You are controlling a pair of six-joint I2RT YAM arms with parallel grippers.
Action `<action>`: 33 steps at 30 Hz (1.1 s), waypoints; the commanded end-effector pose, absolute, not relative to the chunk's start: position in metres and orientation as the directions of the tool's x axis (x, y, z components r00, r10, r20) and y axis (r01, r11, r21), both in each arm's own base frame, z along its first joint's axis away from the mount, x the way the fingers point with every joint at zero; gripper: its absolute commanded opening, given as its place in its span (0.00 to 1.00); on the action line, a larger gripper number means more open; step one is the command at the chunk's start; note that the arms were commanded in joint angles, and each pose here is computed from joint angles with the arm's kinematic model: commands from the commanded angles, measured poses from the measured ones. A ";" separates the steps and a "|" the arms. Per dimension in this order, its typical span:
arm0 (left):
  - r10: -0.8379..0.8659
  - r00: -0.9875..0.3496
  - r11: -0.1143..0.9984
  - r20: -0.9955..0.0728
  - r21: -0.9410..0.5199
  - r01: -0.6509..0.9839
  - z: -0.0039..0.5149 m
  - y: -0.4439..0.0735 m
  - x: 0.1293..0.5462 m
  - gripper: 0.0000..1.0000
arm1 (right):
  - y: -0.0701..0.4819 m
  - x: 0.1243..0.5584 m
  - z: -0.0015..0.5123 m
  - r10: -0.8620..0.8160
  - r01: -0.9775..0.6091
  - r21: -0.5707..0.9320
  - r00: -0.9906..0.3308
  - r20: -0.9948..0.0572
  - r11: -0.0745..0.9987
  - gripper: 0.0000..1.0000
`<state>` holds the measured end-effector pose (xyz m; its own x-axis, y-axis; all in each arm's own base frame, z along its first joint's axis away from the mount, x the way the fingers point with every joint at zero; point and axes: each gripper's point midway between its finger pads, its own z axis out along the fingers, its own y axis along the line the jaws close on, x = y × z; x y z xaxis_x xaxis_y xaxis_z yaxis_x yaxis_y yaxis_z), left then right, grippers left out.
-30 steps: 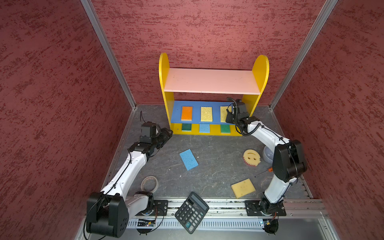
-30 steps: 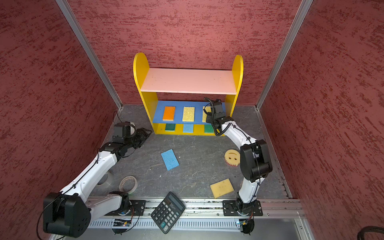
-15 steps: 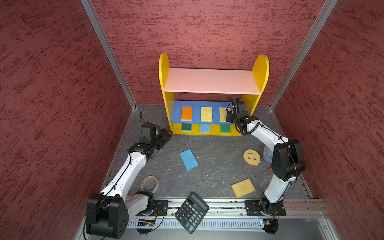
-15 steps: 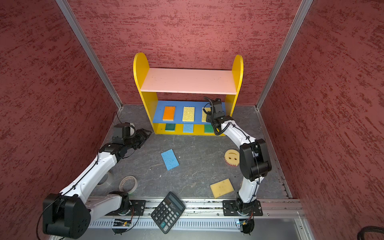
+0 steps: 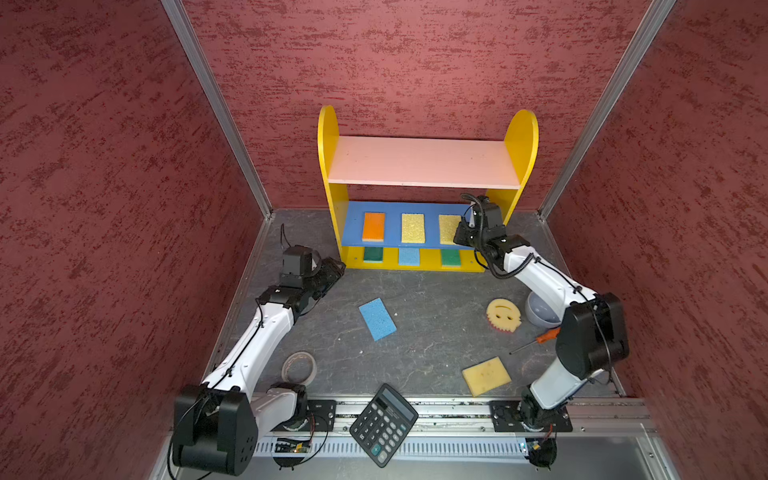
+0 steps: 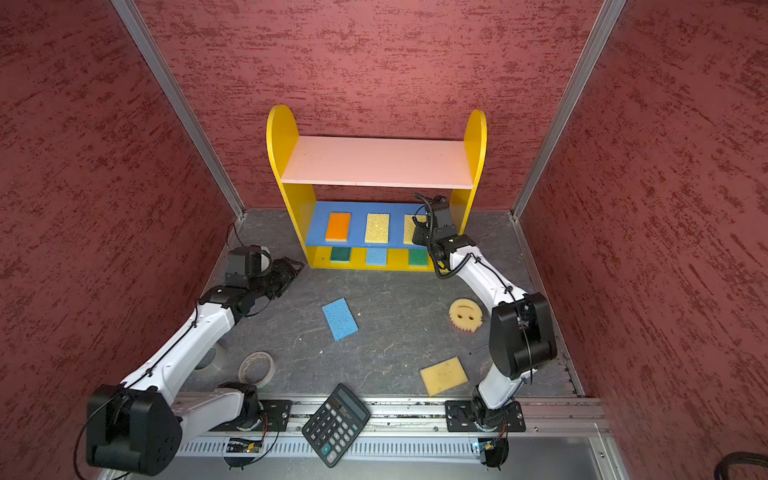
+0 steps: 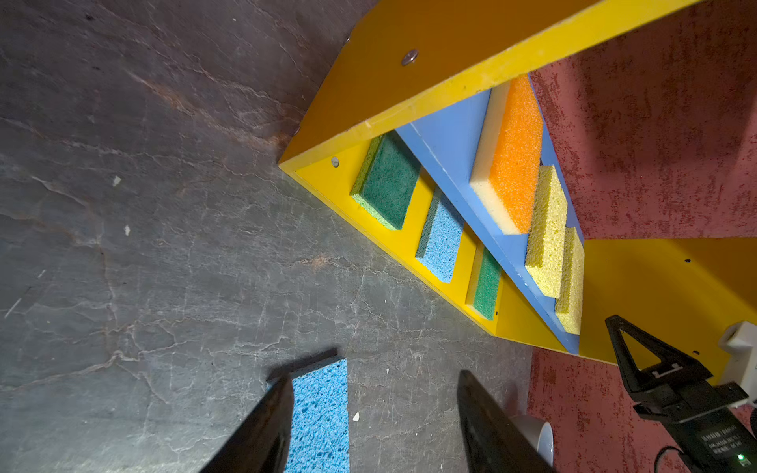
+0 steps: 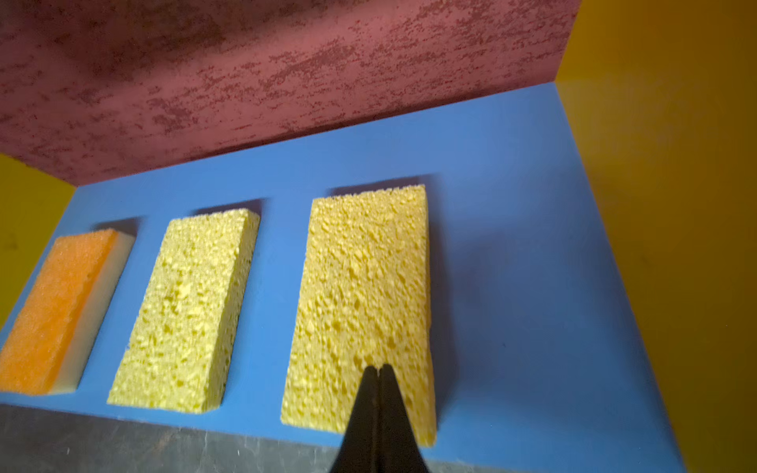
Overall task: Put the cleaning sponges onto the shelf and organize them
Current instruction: 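Lower the yellow sponge flat onto the blue shelf and open the right gripper, then move the right gripper to the blue sponge on the table and grasp it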
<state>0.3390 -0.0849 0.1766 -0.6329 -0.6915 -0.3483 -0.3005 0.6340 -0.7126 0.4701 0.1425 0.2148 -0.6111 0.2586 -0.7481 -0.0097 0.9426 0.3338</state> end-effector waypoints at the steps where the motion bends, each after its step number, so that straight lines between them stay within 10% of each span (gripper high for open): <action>1: -0.693 -0.624 0.634 -0.361 -0.717 -0.290 0.182 -0.083 0.340 0.64 | 0.164 0.454 0.215 0.299 -0.061 0.439 -0.646 -0.702 0.896 0.00; 33: -0.696 -0.629 0.633 -0.346 -0.709 -0.310 0.175 -0.083 0.338 0.64 | 0.154 0.466 0.176 0.349 0.029 0.447 -0.670 -0.655 0.894 0.00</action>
<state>0.3387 -0.0845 0.1770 -0.6310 -0.6925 -0.3497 -0.3014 0.6342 -0.7120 0.4586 0.1615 0.1704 -0.6978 0.3307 -0.6353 0.0081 0.8906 0.4547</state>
